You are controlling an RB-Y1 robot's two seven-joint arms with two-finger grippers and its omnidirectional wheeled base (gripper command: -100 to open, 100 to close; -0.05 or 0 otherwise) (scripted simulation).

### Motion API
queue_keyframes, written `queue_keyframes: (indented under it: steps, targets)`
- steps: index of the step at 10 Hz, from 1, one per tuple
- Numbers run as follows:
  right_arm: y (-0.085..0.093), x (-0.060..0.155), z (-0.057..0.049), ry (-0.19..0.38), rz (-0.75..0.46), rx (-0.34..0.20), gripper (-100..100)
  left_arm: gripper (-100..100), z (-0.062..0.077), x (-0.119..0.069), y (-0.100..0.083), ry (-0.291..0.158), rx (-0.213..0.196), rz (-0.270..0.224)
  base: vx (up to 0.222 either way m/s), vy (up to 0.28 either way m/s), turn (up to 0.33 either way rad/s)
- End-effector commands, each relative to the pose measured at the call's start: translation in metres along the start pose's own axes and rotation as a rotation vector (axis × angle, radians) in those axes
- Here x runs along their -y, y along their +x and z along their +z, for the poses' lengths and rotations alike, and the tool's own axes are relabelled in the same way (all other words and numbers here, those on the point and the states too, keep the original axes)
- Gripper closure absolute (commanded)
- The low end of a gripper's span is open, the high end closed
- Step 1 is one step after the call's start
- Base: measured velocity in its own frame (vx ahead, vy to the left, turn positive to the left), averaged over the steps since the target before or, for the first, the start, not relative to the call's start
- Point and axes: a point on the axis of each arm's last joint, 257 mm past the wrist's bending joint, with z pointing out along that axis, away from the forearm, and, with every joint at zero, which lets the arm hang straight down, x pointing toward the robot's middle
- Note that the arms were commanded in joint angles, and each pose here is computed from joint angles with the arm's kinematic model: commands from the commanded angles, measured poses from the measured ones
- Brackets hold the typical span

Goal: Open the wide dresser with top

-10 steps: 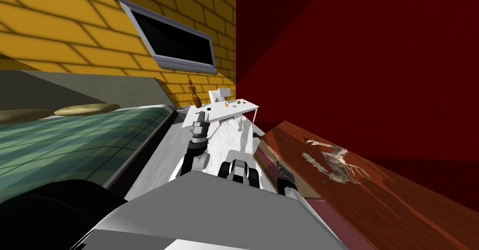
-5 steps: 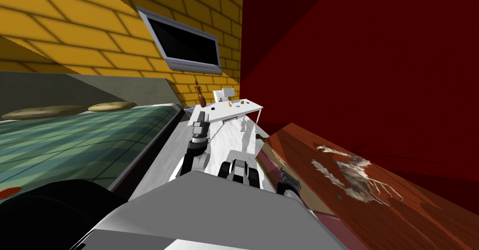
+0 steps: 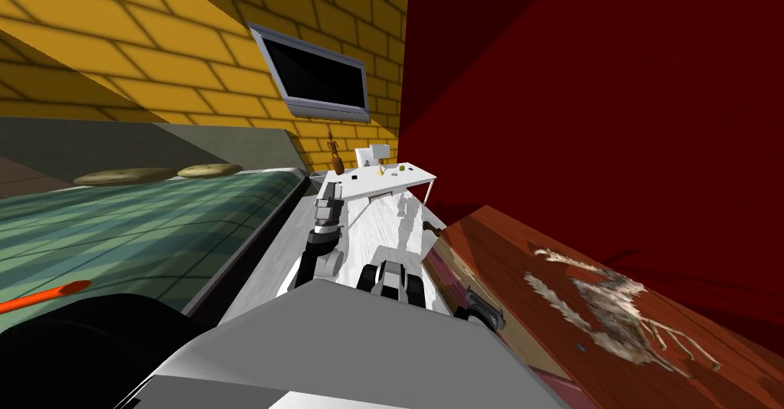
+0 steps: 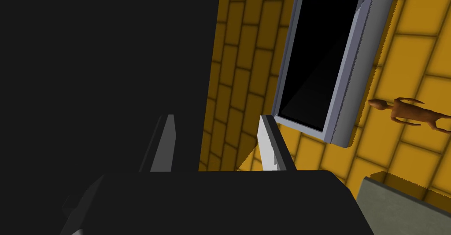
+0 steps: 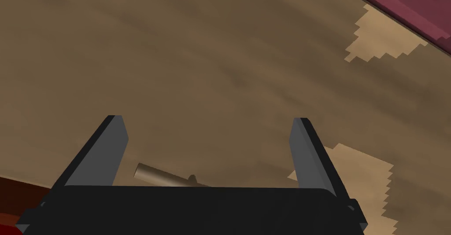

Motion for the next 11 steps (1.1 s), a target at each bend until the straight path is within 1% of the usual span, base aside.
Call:
queue_keyframes:
  steps: [1,2,3,4,5,6,7,8,9,11]
  targets:
    - [0.009,0.026,0.003,0.084,-0.087,0.005,-100,0,0.000,0.000,0.000,0.000,0.000,0.000,0.020,0.010,0.177]
    - [0.005,0.031,0.002,0.106,-0.107,0.019,-100,0,0.000,0.000,0.000,0.000,0.000,0.000,0.016,0.011,0.099]
    - [0.004,0.031,0.002,0.106,-0.110,0.022,-100,0,0.000,0.000,0.000,0.000,0.000,0.000,0.007,0.007,-0.001]
    - [0.015,0.046,0.001,0.157,-0.170,0.011,-100,0,0.000,0.000,0.000,0.000,0.000,0.000,0.010,0.004,0.180]
    - [0.010,0.050,0.000,0.174,-0.188,0.027,-100,0,0.000,0.000,0.000,0.000,0.000,0.000,0.017,0.010,0.102]
    - [0.020,0.060,-0.001,0.206,-0.247,0.018,-100,0,0.000,0.000,0.000,0.000,0.000,0.000,0.018,0.010,0.164]
    - [0.016,0.064,-0.002,0.225,-0.261,0.031,-100,0,0.000,0.000,0.000,0.000,0.000,0.000,0.011,0.003,0.076]
    - [0.015,0.067,-0.003,0.238,-0.262,0.034,-100,0,0.000,0.000,0.000,0.000,0.000,0.000,0.015,-0.007,-0.006]
    - [0.023,0.076,-0.005,0.268,-0.319,0.026,-100,0,0.000,0.000,0.000,0.000,0.000,0.000,0.011,-0.008,0.149]
    - [0.018,0.082,-0.008,0.297,-0.333,0.042,-100,0,0.000,0.000,0.000,0.000,0.000,0.000,0.005,0.002,0.026]
